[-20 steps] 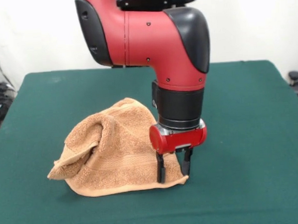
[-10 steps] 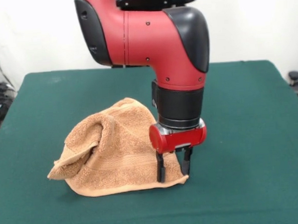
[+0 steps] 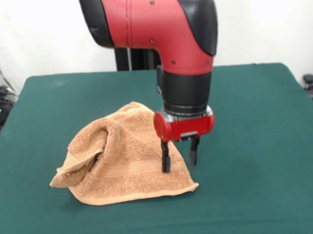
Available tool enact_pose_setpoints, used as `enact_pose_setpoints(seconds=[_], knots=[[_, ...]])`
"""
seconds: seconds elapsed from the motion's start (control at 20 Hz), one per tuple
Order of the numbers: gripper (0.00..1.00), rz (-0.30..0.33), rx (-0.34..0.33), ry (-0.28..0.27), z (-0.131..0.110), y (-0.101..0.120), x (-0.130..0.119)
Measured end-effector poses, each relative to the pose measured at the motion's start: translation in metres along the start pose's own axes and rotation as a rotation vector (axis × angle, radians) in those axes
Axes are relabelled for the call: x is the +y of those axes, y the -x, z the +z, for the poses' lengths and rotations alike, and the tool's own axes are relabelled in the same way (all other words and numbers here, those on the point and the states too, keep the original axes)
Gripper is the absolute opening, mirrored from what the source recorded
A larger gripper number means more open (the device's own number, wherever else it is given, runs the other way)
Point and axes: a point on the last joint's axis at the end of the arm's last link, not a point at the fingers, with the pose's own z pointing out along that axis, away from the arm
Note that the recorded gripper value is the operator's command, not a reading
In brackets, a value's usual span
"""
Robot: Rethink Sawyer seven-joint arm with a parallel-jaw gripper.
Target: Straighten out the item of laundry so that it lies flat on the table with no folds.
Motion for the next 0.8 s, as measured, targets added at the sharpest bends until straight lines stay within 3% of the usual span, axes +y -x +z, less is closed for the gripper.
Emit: enact_pose_setpoints(seconds=[0.45,0.8], knots=[[1.00,0.043,-0.021,-0.038,-0.040,0.006,-0.043],[1.00,0.059,-0.014,-0.039,-0.037,-0.001,-0.052]])
